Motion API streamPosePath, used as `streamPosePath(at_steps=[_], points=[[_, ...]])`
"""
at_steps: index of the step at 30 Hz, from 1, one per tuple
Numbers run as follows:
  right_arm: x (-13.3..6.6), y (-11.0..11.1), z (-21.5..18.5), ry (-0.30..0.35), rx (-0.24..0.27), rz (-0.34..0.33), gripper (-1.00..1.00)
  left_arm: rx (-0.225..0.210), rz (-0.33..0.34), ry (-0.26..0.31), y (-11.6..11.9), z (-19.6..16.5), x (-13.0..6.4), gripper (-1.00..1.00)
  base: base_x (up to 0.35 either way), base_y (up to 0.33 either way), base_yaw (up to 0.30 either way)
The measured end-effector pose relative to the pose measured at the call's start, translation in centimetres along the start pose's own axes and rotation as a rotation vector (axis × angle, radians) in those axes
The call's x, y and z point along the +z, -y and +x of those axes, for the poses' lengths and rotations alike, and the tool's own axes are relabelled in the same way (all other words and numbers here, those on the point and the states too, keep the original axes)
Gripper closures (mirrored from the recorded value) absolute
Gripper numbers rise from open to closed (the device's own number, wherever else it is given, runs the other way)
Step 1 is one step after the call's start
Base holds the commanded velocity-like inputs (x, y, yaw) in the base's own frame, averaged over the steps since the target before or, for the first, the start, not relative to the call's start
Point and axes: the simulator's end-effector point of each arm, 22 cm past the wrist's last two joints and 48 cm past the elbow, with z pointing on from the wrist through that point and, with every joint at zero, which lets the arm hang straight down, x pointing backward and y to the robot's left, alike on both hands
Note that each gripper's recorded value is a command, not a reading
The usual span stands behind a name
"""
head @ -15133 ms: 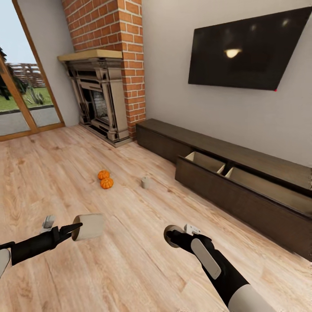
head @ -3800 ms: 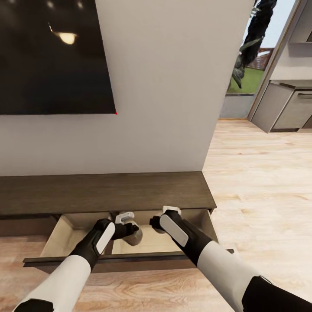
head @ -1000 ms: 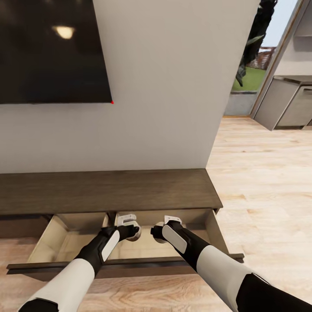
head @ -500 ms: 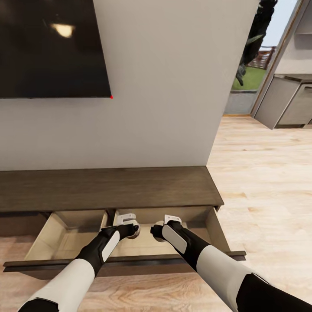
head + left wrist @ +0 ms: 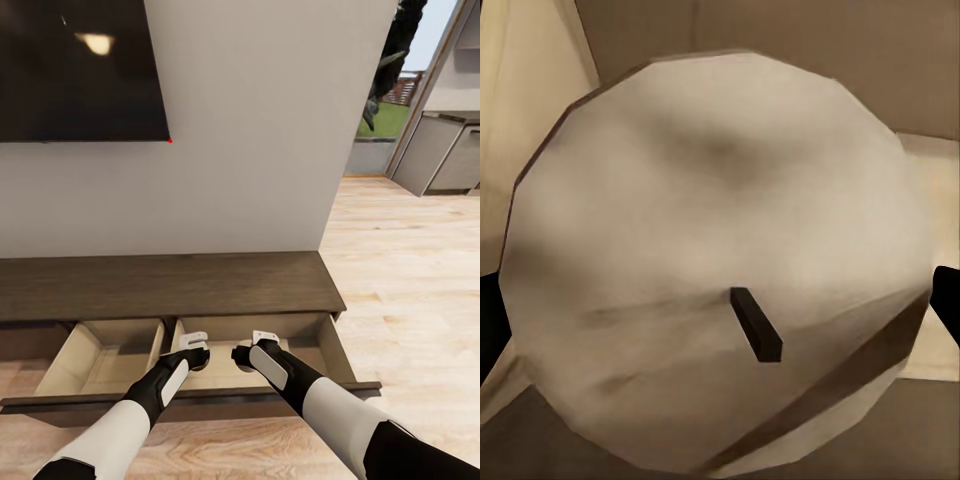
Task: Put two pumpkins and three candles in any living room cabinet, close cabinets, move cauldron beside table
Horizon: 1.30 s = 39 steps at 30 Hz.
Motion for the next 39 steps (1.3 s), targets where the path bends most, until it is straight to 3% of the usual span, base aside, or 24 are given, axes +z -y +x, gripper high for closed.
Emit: streamPosePath(at_steps=[20, 39], points=[[3.5, 0.7, 2.0, 0.009, -0.001, -0.005, 1.00, -0.002, 0.010, -0.003, -0.5, 2.8, 3.2, 1.00, 0.000, 0.000, 0.000], [3.4, 0.6, 1.9, 0.011, -0.003, -0.007, 1.00, 0.000, 0.014, -0.003, -0.4, 2.8, 3.2, 1.00, 0.032, 0.000, 0.000]])
